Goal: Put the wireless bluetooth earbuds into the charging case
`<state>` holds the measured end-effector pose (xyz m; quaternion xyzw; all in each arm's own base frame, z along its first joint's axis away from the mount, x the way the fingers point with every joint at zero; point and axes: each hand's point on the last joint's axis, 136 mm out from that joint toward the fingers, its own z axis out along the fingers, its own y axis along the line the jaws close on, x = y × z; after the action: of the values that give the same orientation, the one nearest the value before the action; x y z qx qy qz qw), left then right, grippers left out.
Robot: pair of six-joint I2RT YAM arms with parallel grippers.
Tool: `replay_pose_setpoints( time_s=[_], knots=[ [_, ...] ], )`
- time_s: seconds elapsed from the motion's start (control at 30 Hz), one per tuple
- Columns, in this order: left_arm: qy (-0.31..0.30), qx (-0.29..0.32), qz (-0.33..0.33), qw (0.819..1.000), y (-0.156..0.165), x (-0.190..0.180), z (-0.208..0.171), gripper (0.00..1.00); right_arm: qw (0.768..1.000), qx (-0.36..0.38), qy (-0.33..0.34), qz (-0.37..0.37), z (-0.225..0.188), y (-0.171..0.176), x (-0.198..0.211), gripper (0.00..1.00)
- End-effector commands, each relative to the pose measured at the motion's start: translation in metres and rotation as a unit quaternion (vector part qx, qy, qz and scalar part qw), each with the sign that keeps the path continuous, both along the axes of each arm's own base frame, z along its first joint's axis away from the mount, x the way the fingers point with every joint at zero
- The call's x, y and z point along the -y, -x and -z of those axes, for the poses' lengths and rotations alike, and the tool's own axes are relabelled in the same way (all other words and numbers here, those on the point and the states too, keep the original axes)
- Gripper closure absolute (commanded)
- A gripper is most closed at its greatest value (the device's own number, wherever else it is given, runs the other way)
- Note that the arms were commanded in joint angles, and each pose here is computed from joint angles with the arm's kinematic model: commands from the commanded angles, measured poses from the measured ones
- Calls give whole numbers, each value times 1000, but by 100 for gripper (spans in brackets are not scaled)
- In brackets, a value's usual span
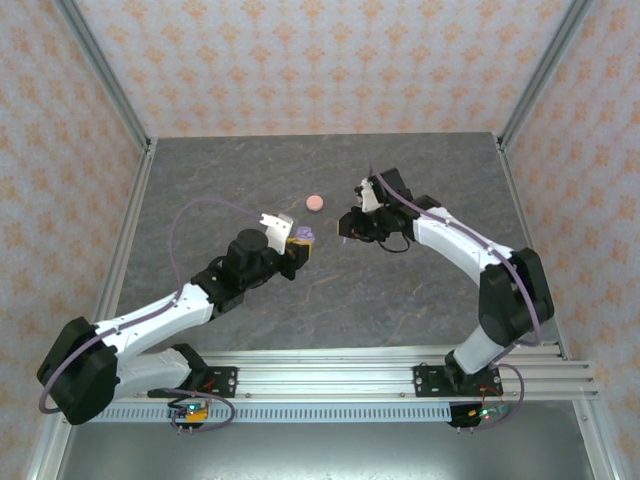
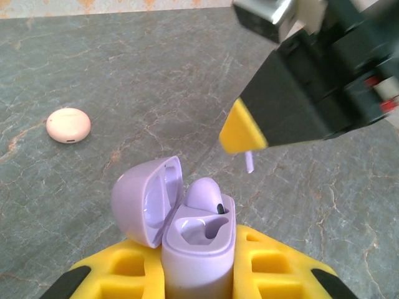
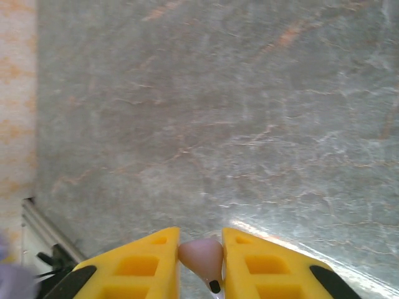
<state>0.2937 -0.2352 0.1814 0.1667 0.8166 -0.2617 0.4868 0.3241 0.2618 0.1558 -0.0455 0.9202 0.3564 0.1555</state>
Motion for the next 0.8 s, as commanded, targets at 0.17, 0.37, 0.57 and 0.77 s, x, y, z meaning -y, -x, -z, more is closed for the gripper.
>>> replay_pose_setpoints(
  time_s=[0.17,0.37,0.57,0.77],
  knots=[
    [36,28,18,999,-5,15,-11,91,992,76,-100,-21,-73,10,-13,77],
    [60,41,64,995,-1,32,-17,91,985,113,-124,-32,-104,19,-19,77],
    [81,47,102,990,3,46,-23,91,982,141,-120,-37,-121,25,-25,76],
    [97,50,117,987,5,52,-27,91,981,159,-99,-42,-125,29,-31,76]
  ],
)
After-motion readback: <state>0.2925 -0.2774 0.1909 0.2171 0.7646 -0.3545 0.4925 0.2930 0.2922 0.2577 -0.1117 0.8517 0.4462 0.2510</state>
